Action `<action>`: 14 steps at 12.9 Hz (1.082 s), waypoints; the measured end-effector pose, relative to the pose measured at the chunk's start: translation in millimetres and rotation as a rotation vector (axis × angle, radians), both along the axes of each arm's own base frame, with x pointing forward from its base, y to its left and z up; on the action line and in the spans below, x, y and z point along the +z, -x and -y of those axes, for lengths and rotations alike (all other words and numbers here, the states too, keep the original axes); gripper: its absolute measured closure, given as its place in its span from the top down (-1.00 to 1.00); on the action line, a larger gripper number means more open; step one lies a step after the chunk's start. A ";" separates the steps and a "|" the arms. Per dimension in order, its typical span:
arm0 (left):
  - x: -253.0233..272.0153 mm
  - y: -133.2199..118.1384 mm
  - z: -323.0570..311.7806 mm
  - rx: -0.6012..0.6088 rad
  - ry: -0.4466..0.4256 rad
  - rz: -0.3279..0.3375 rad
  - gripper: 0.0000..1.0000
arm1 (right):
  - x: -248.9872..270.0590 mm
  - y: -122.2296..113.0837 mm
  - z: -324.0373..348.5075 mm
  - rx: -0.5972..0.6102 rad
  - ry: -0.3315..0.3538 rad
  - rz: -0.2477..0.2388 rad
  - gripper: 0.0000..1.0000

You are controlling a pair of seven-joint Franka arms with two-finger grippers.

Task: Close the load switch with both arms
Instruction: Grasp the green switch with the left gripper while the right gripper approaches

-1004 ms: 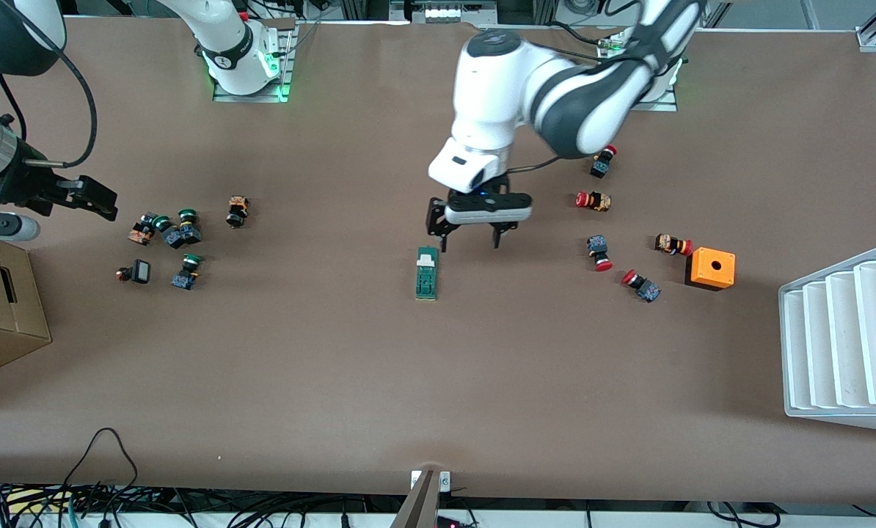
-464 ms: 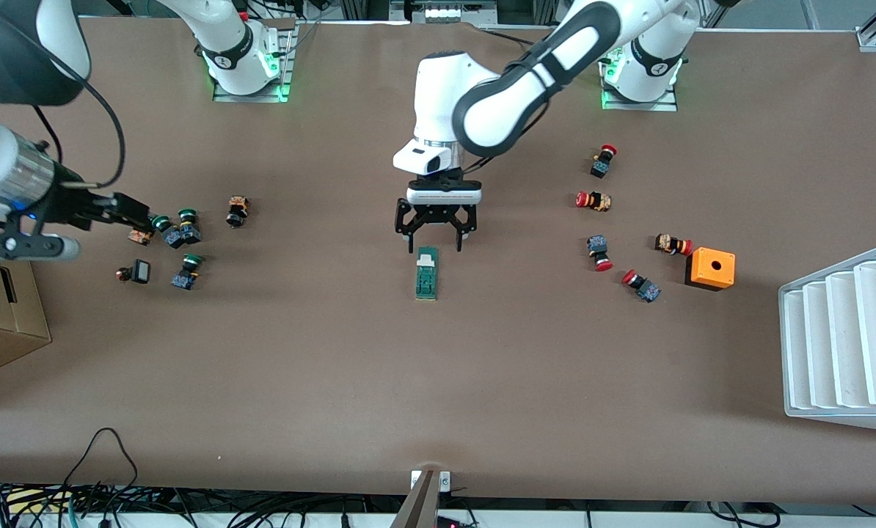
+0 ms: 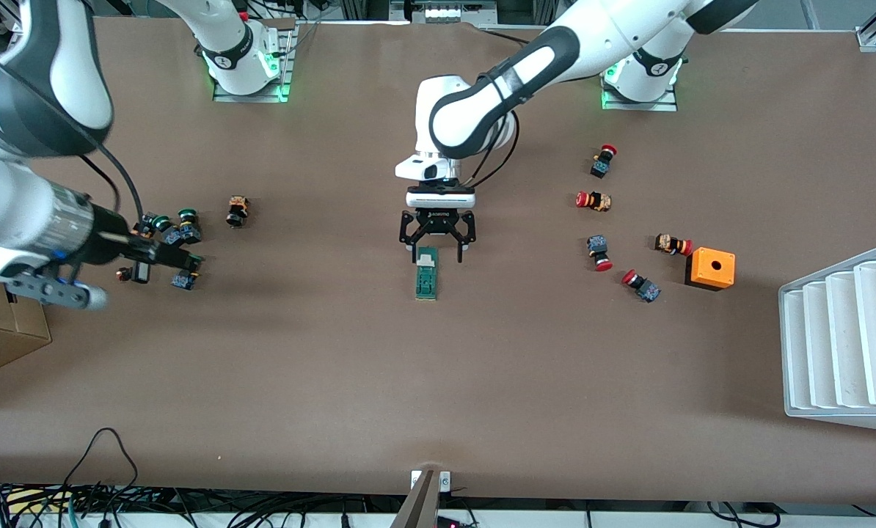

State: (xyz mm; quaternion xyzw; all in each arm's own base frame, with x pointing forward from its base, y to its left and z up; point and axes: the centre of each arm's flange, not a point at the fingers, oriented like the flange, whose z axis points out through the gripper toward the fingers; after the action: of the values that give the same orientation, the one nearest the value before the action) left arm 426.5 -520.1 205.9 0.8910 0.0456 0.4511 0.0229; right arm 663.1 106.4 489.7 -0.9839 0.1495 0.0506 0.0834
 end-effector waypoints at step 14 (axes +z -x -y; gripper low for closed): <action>-110.8 49.8 31.8 0.000 -0.033 0.132 1.00 | -146.8 -7.2 -224.5 -0.604 -0.056 -0.031 0.98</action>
State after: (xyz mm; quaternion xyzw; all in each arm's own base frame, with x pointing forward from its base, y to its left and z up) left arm 376.8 -552.0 95.1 0.8596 0.0366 0.5095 0.0113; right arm 670.4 330.9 342.9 -0.8913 0.4353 0.0426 0.1196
